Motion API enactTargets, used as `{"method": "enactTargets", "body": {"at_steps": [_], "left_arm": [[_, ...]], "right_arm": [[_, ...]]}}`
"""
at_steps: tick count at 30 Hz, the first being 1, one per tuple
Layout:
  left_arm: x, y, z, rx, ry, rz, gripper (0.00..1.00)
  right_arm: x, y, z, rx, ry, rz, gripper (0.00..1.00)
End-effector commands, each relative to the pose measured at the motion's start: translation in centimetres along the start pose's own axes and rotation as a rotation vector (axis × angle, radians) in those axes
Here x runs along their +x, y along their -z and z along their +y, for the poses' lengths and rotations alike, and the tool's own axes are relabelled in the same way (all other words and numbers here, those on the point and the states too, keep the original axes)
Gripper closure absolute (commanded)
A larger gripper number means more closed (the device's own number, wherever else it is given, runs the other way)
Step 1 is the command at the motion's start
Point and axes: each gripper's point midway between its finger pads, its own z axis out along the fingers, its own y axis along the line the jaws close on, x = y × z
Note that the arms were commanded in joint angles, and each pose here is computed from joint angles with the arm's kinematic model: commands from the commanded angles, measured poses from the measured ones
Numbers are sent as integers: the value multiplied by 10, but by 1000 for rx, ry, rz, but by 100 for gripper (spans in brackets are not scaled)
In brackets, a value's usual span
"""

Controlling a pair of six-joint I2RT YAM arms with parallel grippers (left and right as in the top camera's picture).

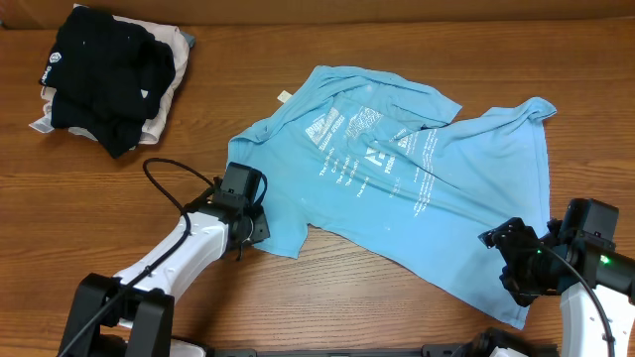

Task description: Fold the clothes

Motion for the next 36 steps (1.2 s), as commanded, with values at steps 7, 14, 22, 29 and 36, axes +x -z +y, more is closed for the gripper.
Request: {"method": "enactTargets", "body": {"at_steps": [7,14,22,29,36], "left_arm": [[9,-14,9,-41,4,33,96],[4,-14,5,-23,6,14,96],[5,-14,3,-9,6,21,96],[5,-14,2,-7,5,21,96],[6,-14,1,0,6,25,96]], "right_arm": [[3,-5,-6,43,-33,26,33],[5,-31,-8,156,-9,112,33],[-6,-65,-24,333,16,146,37],[-17,-88,-35,423,29,154,38],[-31,-107,-35,432,38,124,37]]}}
